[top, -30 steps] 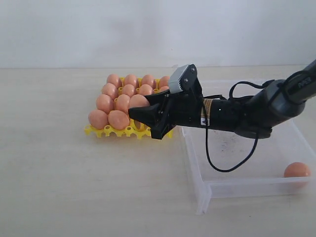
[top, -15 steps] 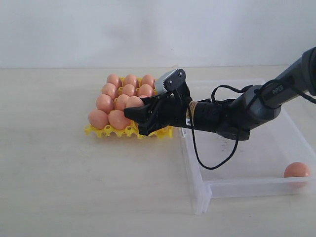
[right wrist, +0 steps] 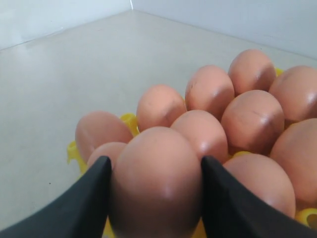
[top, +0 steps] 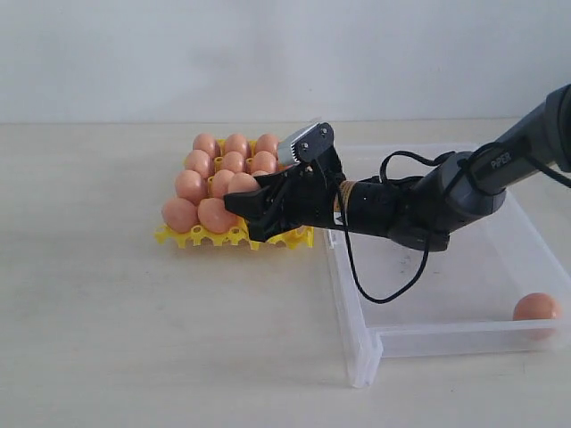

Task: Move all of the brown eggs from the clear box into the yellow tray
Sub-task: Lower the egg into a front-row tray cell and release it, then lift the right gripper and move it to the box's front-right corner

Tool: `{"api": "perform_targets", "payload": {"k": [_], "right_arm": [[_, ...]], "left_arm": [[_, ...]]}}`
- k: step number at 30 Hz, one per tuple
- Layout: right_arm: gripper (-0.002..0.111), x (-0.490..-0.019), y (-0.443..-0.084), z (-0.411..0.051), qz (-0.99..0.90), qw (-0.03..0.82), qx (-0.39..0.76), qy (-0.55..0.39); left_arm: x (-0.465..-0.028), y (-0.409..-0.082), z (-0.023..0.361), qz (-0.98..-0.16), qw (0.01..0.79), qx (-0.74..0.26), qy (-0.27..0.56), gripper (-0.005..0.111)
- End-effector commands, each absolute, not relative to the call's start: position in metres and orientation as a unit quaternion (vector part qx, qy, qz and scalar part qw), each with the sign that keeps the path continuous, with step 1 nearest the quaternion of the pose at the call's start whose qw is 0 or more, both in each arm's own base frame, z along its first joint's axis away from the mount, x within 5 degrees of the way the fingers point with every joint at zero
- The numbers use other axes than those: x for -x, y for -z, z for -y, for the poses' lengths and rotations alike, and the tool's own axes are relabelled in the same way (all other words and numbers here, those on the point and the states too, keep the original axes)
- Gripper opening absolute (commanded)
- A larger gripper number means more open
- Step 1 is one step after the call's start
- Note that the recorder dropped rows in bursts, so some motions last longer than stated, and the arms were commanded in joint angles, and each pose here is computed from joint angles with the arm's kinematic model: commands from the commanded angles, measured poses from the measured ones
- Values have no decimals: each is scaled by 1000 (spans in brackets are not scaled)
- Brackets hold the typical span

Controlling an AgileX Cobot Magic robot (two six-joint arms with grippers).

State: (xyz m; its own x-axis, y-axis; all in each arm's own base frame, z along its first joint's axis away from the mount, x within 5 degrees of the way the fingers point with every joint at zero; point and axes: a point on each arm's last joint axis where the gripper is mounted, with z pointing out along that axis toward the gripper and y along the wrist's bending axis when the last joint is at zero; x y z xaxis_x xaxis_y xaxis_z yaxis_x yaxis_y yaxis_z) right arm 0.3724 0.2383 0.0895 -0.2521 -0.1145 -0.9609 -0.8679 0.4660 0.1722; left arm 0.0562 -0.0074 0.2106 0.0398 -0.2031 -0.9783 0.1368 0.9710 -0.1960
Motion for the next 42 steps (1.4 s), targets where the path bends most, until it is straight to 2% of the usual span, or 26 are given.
{"api": "perform_targets", "payload": {"k": [1, 4, 15, 22, 28, 30, 32, 34, 35, 39, 42], "right_arm": [[47, -375, -84, -234, -725, 481, 329, -367], [54, -375, -83, -233, -733, 476, 326, -362], [54, -377, -95, -232, -735, 480, 322, -354], [54, -381, -136, -225, -759, 485, 306, -308], [54, -376, -185, -223, -745, 506, 292, -321], [50, -372, -200, -221, -741, 510, 298, -320], [34, -368, -218, -216, -742, 517, 319, -284], [7, -367, -232, -204, -758, 520, 342, -197], [0, -367, -238, -196, -769, 520, 338, -155], [0, -365, -266, -148, -826, 501, 251, 63], [0, -356, -274, -121, -842, 436, 249, 196]], "left_arm": [[-56, -213, 7, -675, 727, 30, 125, 4], [-56, -213, 7, -675, 727, 30, 125, 4], [-56, -213, 7, -675, 727, 30, 125, 4], [-56, -213, 7, -675, 727, 30, 125, 4], [-56, -213, 7, -675, 727, 30, 125, 4], [-56, -213, 7, -675, 727, 30, 125, 4], [-56, -213, 7, -675, 727, 30, 125, 4], [-56, -213, 7, -675, 727, 30, 125, 4], [-56, -213, 7, -675, 727, 30, 125, 4], [-56, -213, 7, -675, 727, 30, 125, 4], [-56, -213, 7, -675, 727, 30, 125, 4]]}}
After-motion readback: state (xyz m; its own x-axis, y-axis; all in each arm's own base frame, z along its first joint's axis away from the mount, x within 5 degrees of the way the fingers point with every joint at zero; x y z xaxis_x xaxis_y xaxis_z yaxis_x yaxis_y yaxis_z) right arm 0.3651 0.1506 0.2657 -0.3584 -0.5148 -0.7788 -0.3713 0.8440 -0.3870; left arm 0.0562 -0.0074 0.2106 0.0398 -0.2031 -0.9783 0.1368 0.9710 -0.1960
